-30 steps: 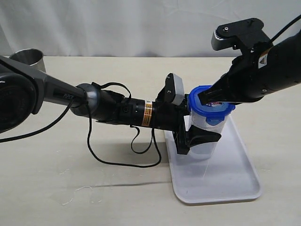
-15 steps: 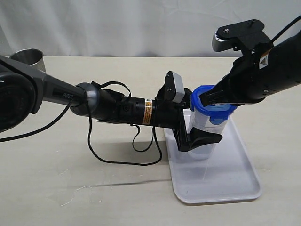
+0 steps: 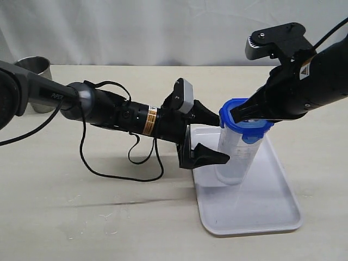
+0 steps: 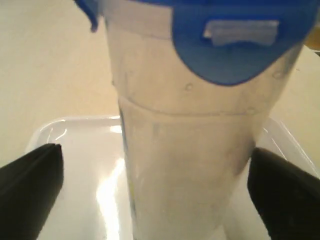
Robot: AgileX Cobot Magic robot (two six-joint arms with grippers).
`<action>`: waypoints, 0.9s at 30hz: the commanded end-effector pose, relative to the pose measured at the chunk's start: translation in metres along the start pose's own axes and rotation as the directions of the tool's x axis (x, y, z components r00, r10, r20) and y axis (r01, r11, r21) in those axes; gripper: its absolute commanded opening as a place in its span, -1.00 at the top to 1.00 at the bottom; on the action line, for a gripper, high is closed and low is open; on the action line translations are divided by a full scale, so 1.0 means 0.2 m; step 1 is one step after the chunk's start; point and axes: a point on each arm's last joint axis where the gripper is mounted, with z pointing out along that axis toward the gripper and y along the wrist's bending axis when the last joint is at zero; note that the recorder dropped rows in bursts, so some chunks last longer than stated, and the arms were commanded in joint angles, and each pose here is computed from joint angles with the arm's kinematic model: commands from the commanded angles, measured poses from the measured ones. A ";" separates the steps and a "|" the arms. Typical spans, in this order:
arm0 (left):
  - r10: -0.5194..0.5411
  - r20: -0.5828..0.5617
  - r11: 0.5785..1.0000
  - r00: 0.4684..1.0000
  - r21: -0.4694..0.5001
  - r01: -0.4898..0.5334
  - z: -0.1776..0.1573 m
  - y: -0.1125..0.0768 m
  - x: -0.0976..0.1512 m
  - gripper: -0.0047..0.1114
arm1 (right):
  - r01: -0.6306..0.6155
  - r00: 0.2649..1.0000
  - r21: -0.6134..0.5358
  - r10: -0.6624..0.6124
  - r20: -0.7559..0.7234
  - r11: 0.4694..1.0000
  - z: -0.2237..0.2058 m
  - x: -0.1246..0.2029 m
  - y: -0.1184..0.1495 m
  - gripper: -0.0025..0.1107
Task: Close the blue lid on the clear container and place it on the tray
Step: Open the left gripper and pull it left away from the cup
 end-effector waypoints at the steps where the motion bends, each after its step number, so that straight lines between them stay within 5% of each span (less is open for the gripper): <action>1: -0.036 -0.009 0.999 0.999 -0.007 0.036 -0.05 0.03 -0.01 -0.67 | -0.001 0.999 0.008 0.001 -0.046 1.000 0.01 0.02 -0.01 0.89; 14: -0.035 -0.108 0.999 0.994 0.028 0.039 -0.15 0.06 0.07 0.90 | -0.001 0.999 0.008 0.001 -0.048 1.000 0.01 0.02 -0.01 0.89; 19: -0.145 -0.156 0.989 0.977 -0.018 0.144 -0.25 0.10 0.03 0.92 | -0.001 0.999 0.008 0.001 -0.045 1.000 0.01 0.02 -0.01 0.89; 27: -0.189 -0.173 0.976 0.967 -0.144 0.165 -0.37 0.12 -0.24 0.92 | 0.003 0.998 0.008 -0.004 0.058 1.000 -0.08 -0.06 -0.01 0.89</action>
